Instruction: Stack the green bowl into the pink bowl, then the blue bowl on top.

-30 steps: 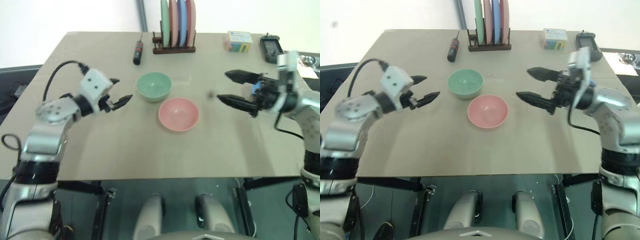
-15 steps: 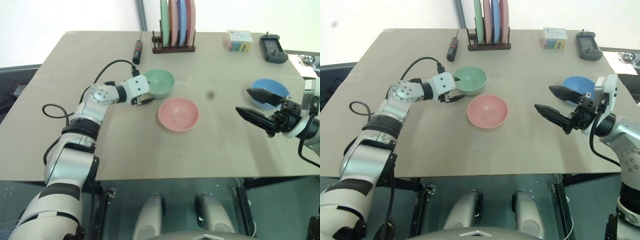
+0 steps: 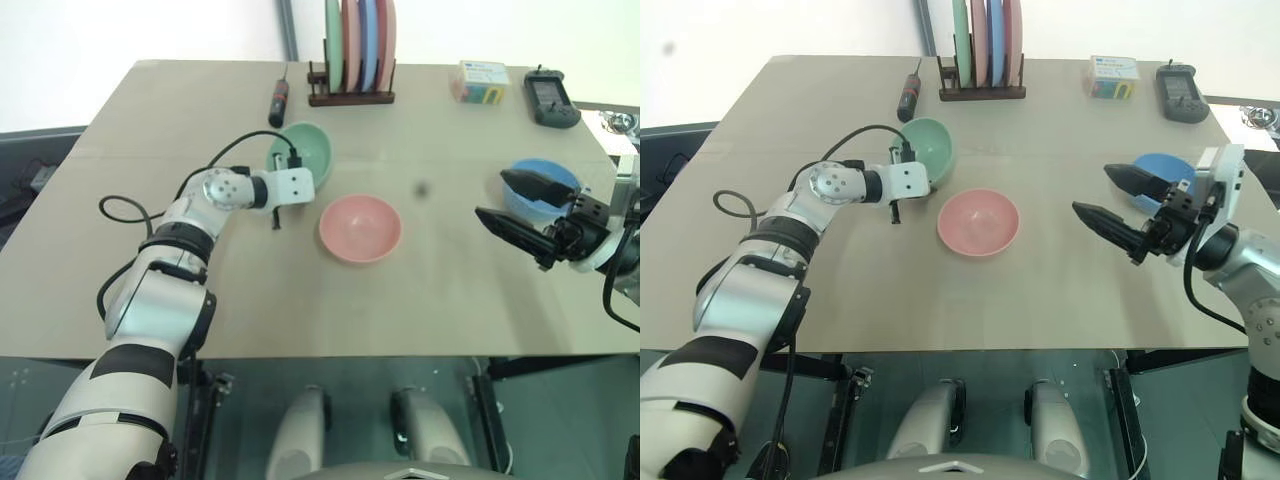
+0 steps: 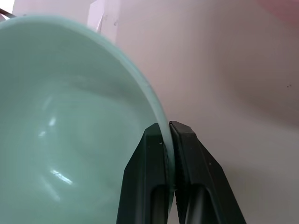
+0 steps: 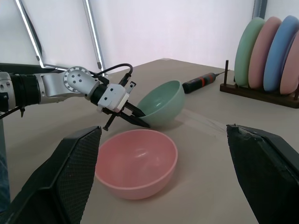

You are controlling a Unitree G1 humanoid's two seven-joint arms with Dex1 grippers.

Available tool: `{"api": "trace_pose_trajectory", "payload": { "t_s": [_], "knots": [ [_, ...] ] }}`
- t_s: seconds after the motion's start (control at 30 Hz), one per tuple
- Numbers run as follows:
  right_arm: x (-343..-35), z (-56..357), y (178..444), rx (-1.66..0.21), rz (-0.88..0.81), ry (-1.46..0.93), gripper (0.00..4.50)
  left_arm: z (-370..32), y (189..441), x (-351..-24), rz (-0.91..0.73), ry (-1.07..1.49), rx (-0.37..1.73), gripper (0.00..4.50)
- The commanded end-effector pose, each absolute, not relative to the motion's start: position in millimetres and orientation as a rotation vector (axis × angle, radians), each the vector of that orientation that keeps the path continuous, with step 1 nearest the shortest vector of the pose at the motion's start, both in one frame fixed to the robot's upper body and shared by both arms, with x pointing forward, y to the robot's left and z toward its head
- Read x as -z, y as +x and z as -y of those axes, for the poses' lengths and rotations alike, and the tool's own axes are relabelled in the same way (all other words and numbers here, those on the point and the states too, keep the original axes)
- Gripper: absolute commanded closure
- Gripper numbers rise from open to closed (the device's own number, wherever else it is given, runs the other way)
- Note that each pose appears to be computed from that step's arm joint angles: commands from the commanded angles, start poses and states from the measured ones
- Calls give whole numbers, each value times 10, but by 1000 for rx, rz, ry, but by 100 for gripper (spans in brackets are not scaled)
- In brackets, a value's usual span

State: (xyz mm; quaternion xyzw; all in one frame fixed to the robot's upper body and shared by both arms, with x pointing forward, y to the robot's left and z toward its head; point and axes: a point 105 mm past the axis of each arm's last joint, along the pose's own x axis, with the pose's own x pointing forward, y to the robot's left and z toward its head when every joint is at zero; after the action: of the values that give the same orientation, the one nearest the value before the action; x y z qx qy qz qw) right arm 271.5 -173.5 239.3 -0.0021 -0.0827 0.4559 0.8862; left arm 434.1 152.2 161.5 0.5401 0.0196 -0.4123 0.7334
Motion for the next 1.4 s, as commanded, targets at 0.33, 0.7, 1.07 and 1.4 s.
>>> {"api": "trace_pose_trajectory", "payload": {
  "t_s": [0.33, 0.7, 1.07, 1.4],
  "knots": [
    [-2534, 1715, 2689, -985, 212, -47, 0, -1103, 3944, -2593, 342, 1418, 1137, 438],
    [-2512, 1689, 2686, -991, 208, -45, 0, -793, 2976, -2507, 387, 1449, 1651, 438],
    [-2519, 1703, 2690, -985, 205, -52, 0, -829, 2996, -2421, 345, 1467, 1633, 377],
    [-2461, 1950, 3030, -798, 134, -175, 0, -863, 2969, -2545, 402, 1198, 1524, 150]
  ]
}}
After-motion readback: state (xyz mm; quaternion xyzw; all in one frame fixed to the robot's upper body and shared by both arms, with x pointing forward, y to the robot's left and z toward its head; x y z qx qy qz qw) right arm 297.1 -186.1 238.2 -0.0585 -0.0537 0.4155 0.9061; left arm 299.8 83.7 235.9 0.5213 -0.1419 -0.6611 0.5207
